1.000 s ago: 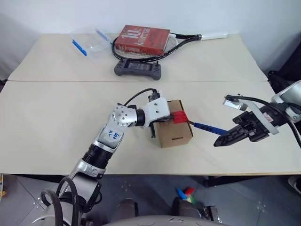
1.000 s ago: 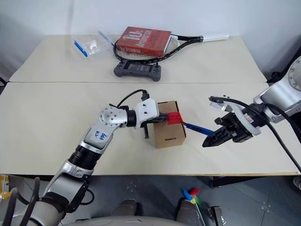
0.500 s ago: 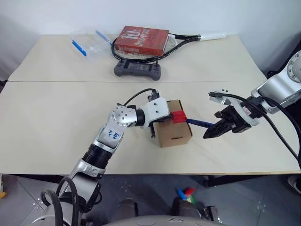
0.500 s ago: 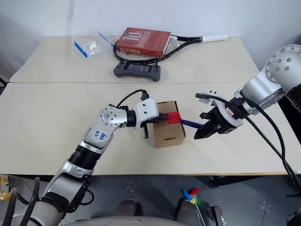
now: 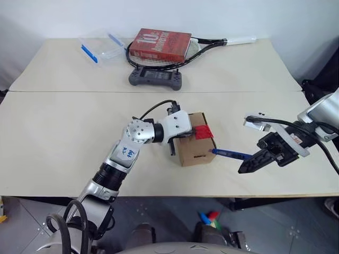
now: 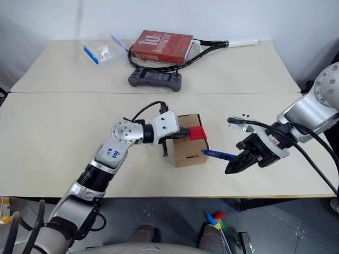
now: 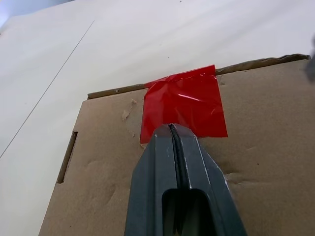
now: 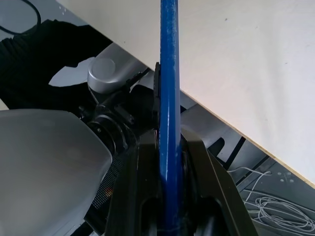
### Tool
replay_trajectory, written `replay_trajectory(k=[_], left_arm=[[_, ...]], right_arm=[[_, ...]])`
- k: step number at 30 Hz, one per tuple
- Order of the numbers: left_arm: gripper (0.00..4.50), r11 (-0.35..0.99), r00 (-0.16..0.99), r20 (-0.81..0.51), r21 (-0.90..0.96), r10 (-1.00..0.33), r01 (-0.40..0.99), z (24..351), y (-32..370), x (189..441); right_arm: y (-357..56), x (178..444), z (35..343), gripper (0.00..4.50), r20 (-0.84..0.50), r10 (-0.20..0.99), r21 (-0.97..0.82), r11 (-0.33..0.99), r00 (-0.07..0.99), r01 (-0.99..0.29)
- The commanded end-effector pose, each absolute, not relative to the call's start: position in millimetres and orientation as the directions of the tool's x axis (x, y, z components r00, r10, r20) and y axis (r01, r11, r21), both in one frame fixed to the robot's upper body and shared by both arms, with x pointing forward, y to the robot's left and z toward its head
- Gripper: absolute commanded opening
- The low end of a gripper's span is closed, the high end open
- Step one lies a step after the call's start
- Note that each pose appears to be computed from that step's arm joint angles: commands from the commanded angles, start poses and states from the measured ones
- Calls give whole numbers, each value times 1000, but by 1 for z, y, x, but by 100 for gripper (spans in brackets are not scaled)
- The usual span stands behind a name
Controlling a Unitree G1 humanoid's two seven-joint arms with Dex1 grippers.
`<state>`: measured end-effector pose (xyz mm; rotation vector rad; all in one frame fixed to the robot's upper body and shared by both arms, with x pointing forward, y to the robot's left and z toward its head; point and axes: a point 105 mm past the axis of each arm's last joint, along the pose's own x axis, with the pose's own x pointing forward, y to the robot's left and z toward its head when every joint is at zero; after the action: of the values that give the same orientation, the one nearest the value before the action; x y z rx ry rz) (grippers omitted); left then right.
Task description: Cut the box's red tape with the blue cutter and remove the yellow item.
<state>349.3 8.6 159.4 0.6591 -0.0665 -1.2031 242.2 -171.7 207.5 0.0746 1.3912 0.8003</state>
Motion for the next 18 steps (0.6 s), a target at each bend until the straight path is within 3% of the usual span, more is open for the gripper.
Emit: replay_trajectory(k=[1, 6, 8, 11, 13, 16, 18], left_arm=[[0, 166, 342, -456, 382, -822, 909, 106, 16, 346], [0, 183, 350, -423, 387, -836, 904, 113, 19, 347], [0, 185, 343, -384, 392, -857, 901, 120, 20, 346], [0, 203, 338, -321, 387, -885, 899, 131, 21, 347], [0, 232, 330, -232, 365, -915, 901, 148, 25, 347], [0, 240, 281, -104, 299, -954, 924, 176, 36, 344], [0, 238, 270, -77, 289, -960, 927, 187, 51, 344]], right_arm=[[-174, 248, 225, 16, -818, 572, 481, 735, 57, -477], [-183, 256, 253, 16, -716, 668, 519, 703, 201, -486], [-192, 267, 266, 16, -653, 688, 508, 708, 317, -490], [-209, 281, 273, 16, -596, 665, 482, 745, 451, -461], [-236, 302, 270, 16, -543, 579, 441, 813, 608, -380], [-265, 316, 230, 16, -550, 439, 337, 895, 711, -291], [-279, 320, 183, 16, -580, 347, 231, 938, 737, -260]])
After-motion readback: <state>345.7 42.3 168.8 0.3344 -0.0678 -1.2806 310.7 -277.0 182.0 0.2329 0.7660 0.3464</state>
